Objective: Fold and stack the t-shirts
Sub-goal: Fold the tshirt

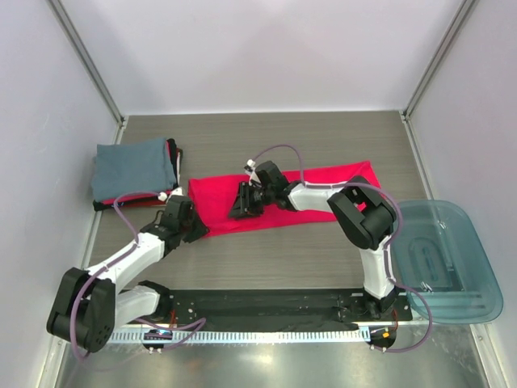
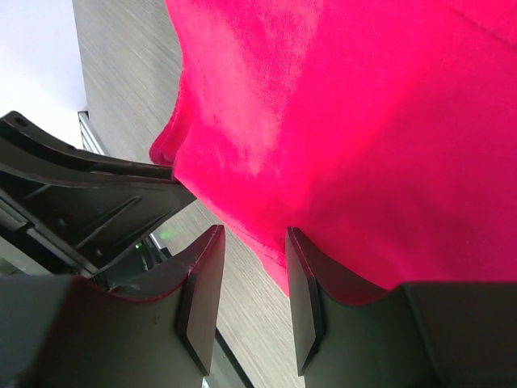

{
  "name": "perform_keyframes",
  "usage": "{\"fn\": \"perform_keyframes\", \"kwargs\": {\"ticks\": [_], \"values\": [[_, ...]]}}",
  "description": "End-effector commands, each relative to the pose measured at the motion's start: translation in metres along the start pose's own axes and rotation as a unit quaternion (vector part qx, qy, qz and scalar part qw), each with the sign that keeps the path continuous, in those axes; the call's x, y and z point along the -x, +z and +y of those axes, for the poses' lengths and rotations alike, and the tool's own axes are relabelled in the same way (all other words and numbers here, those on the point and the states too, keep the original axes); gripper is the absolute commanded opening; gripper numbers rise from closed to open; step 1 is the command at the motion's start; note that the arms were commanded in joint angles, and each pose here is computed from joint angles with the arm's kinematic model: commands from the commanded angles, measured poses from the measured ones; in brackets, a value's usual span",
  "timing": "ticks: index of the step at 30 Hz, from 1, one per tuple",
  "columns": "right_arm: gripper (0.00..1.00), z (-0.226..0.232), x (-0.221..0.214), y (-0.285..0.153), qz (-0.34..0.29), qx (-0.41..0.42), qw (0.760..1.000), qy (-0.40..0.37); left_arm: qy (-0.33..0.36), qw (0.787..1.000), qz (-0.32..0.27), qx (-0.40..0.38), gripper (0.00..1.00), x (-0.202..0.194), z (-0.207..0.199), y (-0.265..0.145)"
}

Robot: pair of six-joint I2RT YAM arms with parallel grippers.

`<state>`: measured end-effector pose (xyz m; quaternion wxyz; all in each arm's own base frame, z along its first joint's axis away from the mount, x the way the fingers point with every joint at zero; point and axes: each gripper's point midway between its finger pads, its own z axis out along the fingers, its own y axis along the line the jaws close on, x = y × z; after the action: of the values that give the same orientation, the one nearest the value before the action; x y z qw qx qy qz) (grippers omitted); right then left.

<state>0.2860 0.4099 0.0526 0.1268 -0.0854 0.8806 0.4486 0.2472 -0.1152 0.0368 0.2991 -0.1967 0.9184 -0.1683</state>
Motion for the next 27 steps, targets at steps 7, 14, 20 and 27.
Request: {"fn": "perform_keyframes", "kwargs": {"ticks": [7,14,20,27], "values": [[0.42,0.016,0.013,0.007,-0.013,0.025,0.999,-0.016,-0.001,0.999,-0.004,-0.046,0.0,0.003,-0.018,-0.001],[0.42,0.011,0.015,0.01,-0.007,0.013,1.0,-0.021,-0.018,0.998,0.01,-0.062,0.0,0.005,-0.028,-0.02],[0.42,0.004,0.014,0.013,-0.005,0.005,1.0,-0.02,-0.049,0.996,0.028,-0.076,0.0,0.002,-0.031,-0.029],[0.42,-0.004,0.012,0.018,-0.001,-0.009,1.0,-0.024,-0.105,0.985,0.068,-0.122,0.0,-0.001,-0.038,-0.032]]}}
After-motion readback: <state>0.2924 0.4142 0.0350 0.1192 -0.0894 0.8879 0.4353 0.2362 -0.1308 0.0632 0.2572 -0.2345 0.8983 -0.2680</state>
